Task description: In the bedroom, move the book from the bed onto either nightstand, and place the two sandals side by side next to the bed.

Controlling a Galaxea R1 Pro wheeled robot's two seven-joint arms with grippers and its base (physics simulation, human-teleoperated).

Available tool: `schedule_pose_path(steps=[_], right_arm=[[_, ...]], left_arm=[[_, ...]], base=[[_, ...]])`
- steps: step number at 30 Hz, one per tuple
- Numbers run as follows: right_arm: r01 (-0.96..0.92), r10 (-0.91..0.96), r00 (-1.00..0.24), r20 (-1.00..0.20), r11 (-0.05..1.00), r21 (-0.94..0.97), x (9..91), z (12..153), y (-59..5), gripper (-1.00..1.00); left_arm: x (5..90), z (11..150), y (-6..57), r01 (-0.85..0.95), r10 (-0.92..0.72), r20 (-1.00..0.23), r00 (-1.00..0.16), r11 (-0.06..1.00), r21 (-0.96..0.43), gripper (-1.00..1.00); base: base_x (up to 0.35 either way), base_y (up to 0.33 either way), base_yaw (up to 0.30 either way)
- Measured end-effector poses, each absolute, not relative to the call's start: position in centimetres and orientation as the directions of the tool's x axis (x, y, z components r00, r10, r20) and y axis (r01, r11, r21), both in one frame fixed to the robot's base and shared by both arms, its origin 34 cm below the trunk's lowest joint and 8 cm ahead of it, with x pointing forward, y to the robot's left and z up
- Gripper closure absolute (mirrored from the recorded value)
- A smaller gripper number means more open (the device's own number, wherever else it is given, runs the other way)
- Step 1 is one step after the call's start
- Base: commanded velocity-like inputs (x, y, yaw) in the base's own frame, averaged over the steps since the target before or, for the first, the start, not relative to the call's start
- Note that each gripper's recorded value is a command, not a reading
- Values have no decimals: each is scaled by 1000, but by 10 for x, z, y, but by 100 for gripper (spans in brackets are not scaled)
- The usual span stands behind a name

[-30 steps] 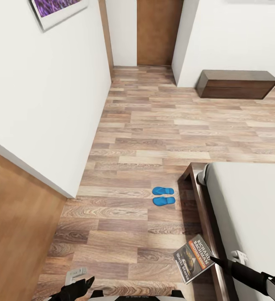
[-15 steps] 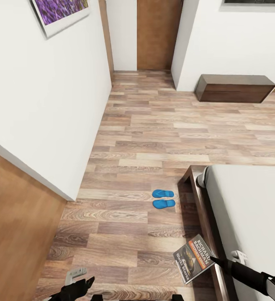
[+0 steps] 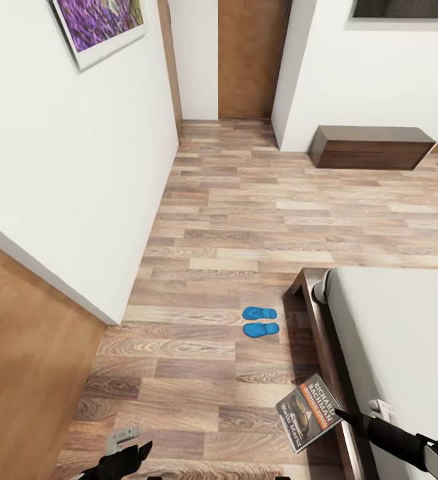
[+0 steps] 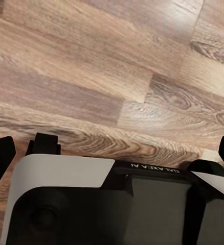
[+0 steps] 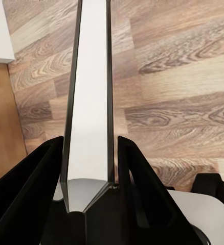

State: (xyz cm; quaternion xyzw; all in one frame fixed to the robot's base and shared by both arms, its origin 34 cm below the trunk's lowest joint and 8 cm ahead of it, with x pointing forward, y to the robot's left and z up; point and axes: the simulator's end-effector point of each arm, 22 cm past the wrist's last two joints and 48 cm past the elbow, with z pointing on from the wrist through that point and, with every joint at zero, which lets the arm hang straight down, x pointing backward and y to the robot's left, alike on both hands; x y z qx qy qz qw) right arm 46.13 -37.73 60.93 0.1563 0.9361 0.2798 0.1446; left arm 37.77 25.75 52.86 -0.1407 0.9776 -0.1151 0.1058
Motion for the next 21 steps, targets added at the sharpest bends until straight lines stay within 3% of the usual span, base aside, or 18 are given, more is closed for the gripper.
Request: schedule_pose_path(steps=[21], right_arm=[[192, 373, -903, -214, 795, 575, 473, 621, -377, 100]], left_arm=[[385, 536, 249, -248, -303, -191, -934, 932, -266, -100]], base=[[0, 0, 0]])
